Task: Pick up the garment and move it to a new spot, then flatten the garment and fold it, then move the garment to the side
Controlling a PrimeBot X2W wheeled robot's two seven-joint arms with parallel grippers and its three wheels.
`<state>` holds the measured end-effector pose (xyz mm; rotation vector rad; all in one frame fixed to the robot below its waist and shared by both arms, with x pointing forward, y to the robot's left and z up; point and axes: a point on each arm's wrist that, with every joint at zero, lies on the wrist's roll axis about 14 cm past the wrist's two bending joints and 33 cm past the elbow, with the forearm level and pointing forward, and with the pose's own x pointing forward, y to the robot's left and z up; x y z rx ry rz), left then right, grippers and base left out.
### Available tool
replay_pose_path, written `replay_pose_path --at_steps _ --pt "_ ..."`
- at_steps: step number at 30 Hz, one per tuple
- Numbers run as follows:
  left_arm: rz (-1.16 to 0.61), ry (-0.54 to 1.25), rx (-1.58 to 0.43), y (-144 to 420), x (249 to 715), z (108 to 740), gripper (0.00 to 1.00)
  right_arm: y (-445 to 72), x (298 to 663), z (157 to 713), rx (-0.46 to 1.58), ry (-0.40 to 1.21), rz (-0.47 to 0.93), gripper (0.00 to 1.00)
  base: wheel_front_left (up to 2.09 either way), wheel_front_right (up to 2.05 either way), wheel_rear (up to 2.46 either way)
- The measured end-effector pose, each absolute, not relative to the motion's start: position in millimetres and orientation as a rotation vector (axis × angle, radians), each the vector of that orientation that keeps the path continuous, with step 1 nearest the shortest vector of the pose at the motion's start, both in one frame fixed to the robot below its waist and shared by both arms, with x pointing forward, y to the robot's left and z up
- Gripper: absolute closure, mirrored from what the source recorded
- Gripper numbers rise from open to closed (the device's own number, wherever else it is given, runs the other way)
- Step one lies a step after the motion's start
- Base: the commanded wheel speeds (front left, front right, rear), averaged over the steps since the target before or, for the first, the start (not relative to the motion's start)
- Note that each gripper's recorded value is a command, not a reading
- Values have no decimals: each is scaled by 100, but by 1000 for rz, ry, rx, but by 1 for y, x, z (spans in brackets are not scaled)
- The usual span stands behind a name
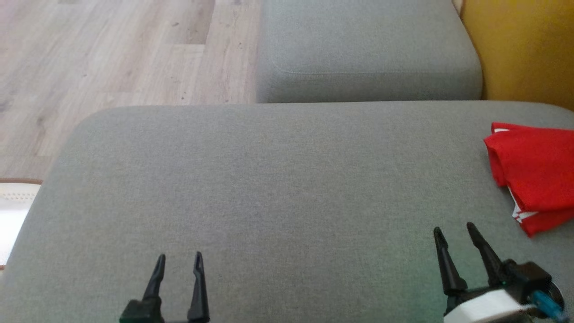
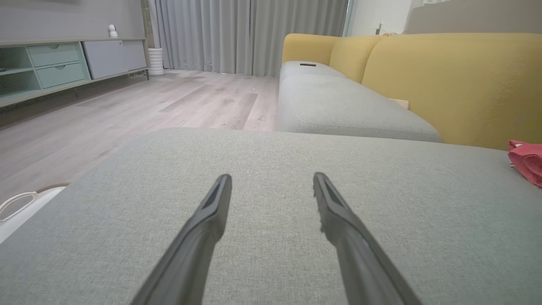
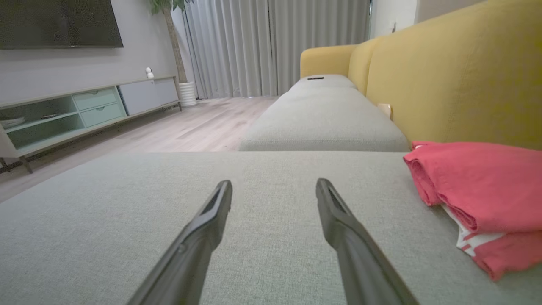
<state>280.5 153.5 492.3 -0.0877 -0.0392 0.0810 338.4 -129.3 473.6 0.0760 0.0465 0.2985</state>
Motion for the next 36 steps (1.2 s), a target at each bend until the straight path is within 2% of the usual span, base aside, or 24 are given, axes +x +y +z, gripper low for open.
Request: replay_pose_path --at_steps 5,15,16,23,36 --pt "43 -85 -85 150 274 505 0 -126 332 483 60 8 282 0 0 0 0" --pt "36 -79 -78 148 274 504 0 -134 319 470 83 43 237 0 0 0 0" --pt "37 -78 -77 148 275 504 100 -134 319 470 85 43 234 100 0 0 0" --pt "36 63 -81 146 261 463 100 -139 299 431 100 173 213 100 0 0 0" --pt "57 114 -236 152 269 455 100 -148 303 429 249 200 147 100 0 0 0"
